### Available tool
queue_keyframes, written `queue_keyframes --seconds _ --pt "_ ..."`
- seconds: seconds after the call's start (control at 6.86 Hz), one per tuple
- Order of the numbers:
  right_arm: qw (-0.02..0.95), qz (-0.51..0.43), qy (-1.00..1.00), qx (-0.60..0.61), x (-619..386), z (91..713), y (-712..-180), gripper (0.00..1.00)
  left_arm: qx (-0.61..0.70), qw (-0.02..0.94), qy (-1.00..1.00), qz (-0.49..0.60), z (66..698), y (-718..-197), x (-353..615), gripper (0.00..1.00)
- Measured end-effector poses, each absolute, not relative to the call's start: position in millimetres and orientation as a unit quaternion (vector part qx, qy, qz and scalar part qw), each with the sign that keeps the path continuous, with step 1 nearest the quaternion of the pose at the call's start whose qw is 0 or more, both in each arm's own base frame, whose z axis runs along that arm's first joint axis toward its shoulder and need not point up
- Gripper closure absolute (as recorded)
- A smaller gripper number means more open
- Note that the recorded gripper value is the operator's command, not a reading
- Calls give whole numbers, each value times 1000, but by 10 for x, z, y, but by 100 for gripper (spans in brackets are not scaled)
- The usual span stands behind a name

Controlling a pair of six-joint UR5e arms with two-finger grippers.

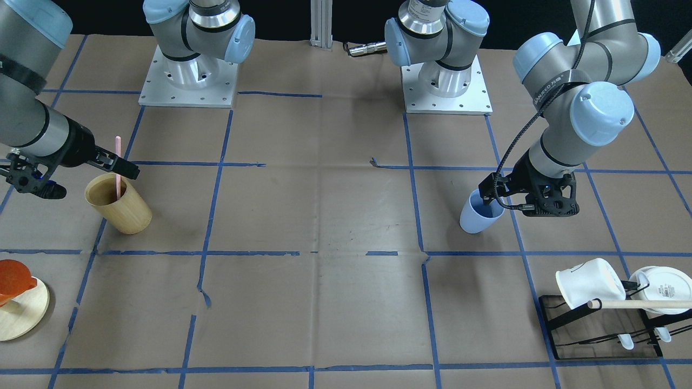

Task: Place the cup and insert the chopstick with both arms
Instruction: 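Grasp the blue cup rim with the left gripper while the right grasps the chopstick, then carry the blue cup toward center with the left gripper while the right lifts the chopstick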

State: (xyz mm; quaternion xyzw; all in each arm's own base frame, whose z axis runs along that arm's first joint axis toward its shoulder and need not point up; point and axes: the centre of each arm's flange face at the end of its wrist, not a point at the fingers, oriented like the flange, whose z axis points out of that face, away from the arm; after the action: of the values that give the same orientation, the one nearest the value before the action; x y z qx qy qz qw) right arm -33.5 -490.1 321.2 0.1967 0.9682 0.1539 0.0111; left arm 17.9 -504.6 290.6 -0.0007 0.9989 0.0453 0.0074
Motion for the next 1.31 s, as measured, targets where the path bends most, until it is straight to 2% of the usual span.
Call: queue_keyframes --seconds 0.15,0.29,0.44,0.58,0.73,0.88,1.17,1.31 --pt "12 163 967 195 -326 3192 -4875 42 -3 4 999 54 2810 -5002 200 0" --pt "16 184 963 196 -306 3166 -4822 54 -3 0 998 65 2698 -4965 204 7" --pt "19 201 959 197 -289 3147 -4780 62 -3 -2 997 73 2616 -4947 208 27" --pt "20 209 958 198 -282 3139 -4761 75 -4 -3 997 76 2579 -4943 216 54" --pt "20 212 957 198 -280 3133 -4755 89 -4 -4 997 78 2562 -4942 220 72" --pt "22 213 957 198 -278 3139 -4754 96 -5 -4 997 78 2559 -4944 223 83" --pt "24 215 956 196 -273 3221 -4749 97 -6 -3 997 75 2574 -4958 231 100" --pt "22 214 957 195 -274 3294 -4744 97 -7 -2 997 72 2601 -4977 241 100"
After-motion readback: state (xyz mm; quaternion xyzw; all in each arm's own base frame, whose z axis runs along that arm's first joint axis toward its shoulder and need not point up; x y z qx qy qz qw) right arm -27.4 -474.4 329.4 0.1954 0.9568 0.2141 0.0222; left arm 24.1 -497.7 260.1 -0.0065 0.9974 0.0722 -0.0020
